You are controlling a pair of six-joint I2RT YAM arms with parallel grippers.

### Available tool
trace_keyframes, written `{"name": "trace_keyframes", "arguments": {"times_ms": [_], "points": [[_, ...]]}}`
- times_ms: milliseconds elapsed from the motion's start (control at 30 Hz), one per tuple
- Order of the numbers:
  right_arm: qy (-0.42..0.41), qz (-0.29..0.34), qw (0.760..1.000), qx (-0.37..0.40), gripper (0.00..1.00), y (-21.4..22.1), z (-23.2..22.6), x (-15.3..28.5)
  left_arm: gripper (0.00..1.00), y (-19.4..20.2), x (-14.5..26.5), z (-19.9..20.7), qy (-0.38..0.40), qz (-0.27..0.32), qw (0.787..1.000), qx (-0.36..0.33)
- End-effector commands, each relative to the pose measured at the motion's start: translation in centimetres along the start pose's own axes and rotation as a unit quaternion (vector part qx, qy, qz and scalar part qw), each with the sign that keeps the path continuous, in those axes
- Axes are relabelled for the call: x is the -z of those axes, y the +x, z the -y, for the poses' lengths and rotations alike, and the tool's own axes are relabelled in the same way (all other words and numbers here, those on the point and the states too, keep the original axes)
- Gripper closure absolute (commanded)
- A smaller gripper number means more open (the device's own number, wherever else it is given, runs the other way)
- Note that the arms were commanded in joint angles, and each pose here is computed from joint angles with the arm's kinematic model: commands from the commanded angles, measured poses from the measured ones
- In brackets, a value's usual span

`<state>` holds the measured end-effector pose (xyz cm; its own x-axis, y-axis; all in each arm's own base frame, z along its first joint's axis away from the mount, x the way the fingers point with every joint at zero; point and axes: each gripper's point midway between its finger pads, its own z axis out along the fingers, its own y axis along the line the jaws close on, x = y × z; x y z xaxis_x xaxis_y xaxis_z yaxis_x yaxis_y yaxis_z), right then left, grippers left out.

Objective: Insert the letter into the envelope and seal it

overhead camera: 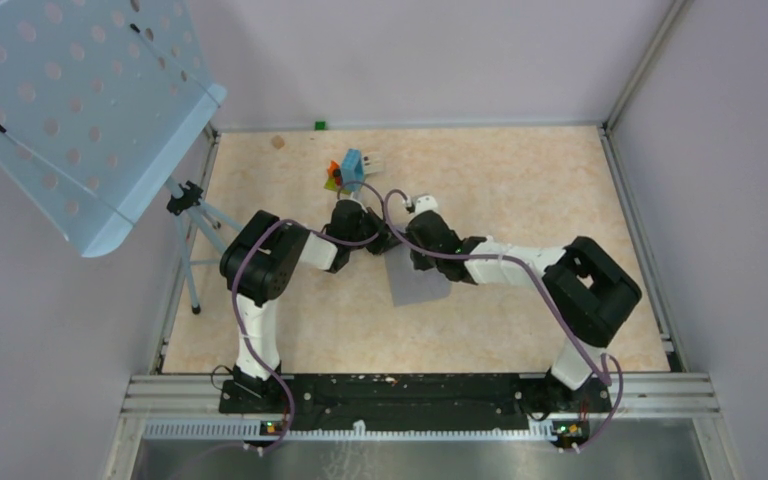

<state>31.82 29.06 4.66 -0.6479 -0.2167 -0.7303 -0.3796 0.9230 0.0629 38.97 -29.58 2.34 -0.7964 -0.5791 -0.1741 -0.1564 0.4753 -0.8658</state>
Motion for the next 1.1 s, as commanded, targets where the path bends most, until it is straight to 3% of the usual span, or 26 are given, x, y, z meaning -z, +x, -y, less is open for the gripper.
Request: {"name": "trace_keyframes", "arguments": {"times_ms": [0, 433, 633, 800, 967, 1067], "points": [[0.014, -0.142, 0.989, 0.039, 1.0, 9.0, 1.8, 1.9, 1.0, 0.9, 0.4, -9.2, -0.151, 0.006, 0.988, 0.019], [0.002, -0.141, 0.99, 0.028, 1.0, 9.0, 1.7, 4.1, 1.0, 0.8, 0.3, -9.3, -0.156, 0.006, 0.988, 0.013], [-0.017, -0.094, 0.995, -0.018, 1.0, 4.4, 1.4, 5.8, 1.0, 0.8, 0.3, -9.1, -0.155, 0.005, 0.988, 0.003], [-0.084, -0.033, 0.992, -0.093, 1.0, -1.4, 0.6, 8.3, 1.0, 0.8, 0.0, -8.5, -0.145, -0.002, 0.989, -0.03], [-0.126, 0.009, 0.984, -0.125, 1.0, -6.1, 0.8, 11.8, 0.98, -0.6, -0.5, -2.1, -0.052, -0.007, 0.993, -0.102], [-0.139, 0.026, 0.98, -0.141, 1.0, -7.8, 1.5, 13.7, 0.78, -2.4, 0.5, 5.0, 0.029, 0.014, 0.985, -0.167]]}}
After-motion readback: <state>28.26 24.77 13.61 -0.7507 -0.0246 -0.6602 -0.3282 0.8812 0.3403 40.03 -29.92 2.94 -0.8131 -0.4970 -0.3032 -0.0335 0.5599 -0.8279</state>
